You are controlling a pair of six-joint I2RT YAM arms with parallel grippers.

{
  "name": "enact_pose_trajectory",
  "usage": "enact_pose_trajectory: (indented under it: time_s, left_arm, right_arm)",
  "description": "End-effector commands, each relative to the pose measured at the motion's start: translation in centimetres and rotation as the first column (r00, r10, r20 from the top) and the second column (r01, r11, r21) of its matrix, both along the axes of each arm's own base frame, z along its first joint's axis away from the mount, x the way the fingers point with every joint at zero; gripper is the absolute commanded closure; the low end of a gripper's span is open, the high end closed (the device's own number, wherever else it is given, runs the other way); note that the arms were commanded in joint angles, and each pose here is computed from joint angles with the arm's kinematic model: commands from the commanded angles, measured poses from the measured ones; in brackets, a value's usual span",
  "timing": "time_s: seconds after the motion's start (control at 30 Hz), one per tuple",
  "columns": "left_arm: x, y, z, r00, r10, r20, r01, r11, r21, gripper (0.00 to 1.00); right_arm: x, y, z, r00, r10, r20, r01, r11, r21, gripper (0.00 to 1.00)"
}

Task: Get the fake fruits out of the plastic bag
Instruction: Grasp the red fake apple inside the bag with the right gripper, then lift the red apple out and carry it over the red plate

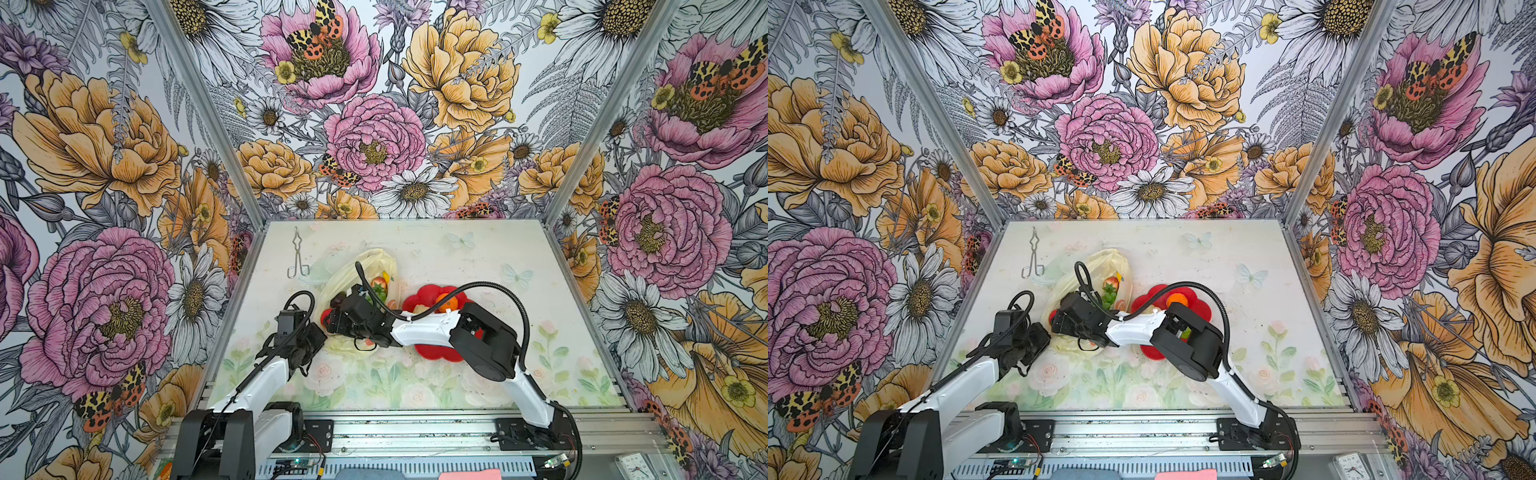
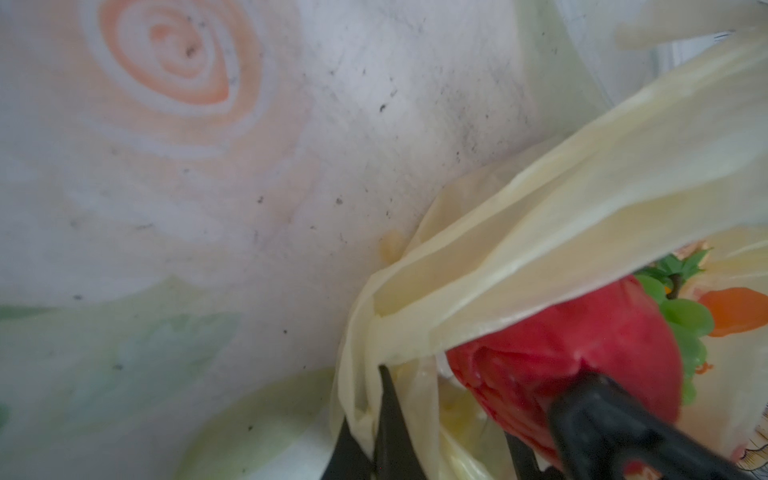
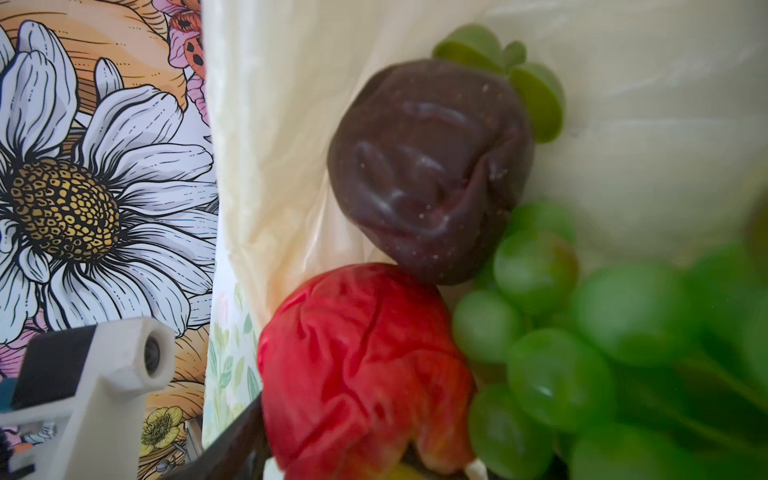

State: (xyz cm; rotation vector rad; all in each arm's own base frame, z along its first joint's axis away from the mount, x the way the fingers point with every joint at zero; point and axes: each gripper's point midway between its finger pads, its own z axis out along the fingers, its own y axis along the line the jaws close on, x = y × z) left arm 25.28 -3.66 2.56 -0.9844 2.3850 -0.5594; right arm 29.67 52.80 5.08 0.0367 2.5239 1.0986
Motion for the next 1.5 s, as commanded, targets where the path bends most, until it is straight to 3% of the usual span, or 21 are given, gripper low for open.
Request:
enact_pose_trajectory:
  time_s: [0.0, 0.5, 1.1, 1.47]
  left_arm:
    - [-1.1, -0.3, -0.6, 1.0, -0.006, -0.03, 0.006, 1.0, -0.007, 0.98]
    - [-1.1, 0.3, -0.2, 1.0, -0.003, -0.026, 0.003, 1.0, 0.028, 0.98]
    - [1.4, 1.4, 2.4, 0.999, -0.038, 0.022, 0.035, 0.99, 0.137, 0.98]
    - [3.1, 2.2, 3.5, 0.996, -0.086, 0.035, 0.076, 0.968, 0.239, 0.99]
  right_arm:
    - [0.9, 0.4, -0.2, 1.0, -0.011, 0.005, 0.011, 1.0, 0.008, 0.22]
    - [1.5, -0.3, 3.3, 0.991, 0.019, 0.133, -0.017, 1.0, -0.016, 0.36]
    - [-0.6, -1.9, 6.7, 0.963, 0.109, 0.245, -0.087, 0.991, -0.101, 0.4]
    - [-2.0, -6.6, 10.8, 0.921, 0.181, 0.346, -0.104, 0.968, -0.23, 0.4]
